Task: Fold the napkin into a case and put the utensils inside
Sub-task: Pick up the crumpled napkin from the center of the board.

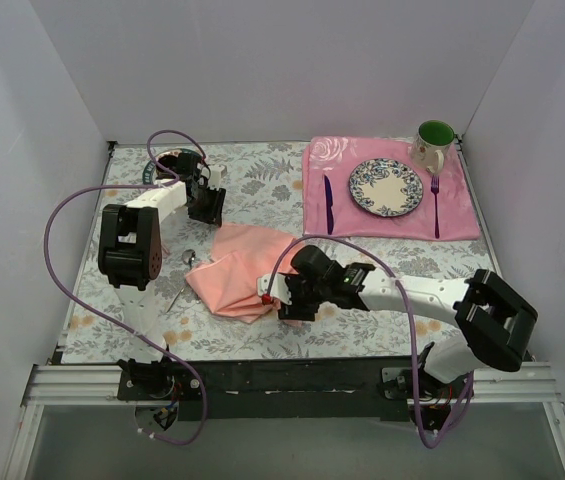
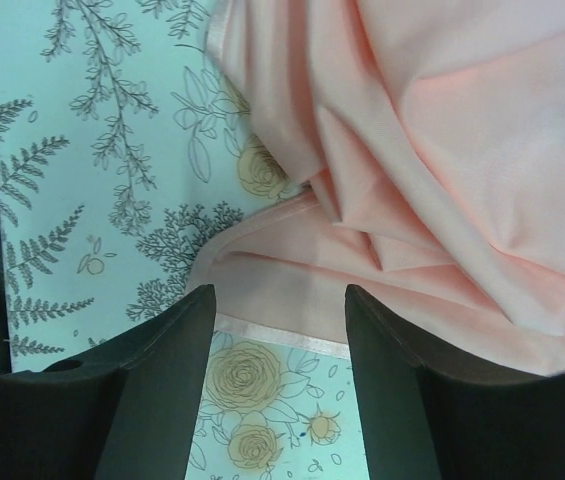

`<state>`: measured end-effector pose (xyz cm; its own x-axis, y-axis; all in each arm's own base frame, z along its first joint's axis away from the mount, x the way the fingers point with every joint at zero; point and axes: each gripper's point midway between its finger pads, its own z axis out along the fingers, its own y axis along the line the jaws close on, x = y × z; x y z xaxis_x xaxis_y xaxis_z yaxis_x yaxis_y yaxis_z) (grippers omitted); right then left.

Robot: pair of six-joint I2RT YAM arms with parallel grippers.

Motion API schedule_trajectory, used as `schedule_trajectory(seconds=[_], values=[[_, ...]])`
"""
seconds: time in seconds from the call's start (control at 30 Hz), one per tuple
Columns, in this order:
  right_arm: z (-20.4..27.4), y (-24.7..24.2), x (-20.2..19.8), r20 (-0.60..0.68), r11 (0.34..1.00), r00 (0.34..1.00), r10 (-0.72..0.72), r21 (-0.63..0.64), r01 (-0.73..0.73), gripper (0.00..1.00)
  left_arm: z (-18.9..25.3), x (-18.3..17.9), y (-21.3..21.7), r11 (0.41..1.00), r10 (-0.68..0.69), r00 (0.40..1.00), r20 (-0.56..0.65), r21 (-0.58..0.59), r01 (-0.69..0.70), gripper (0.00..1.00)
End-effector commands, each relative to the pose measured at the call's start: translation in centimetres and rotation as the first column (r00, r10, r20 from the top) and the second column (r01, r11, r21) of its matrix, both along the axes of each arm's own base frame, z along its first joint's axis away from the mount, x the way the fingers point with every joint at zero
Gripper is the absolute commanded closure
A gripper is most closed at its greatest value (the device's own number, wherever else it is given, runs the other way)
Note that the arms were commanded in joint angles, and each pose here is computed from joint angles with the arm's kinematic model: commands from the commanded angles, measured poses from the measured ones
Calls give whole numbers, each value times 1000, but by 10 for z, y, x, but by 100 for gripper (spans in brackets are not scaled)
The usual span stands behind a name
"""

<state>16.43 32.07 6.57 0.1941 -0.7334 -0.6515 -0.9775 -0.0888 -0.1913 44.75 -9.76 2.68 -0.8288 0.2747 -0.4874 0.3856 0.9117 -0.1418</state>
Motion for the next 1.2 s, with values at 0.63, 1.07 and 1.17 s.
schedule_trajectory(seconds=[0.63,1.07,1.17], values=[[-46,-24,-23,6,989,996,93,-115,-92,38,9,-11,-19,996,-46,999,-16,-78,45,61],[-56,-65,-34,-3,962,990,141,-235,-138,99,2,-17,-14,997,-49,998,-34,-54,47,100],[-46,-88,-31,7,960,992,123,-256,-117,99,8,-12,-6,1000,-20,1000,7,-20,20,100]])
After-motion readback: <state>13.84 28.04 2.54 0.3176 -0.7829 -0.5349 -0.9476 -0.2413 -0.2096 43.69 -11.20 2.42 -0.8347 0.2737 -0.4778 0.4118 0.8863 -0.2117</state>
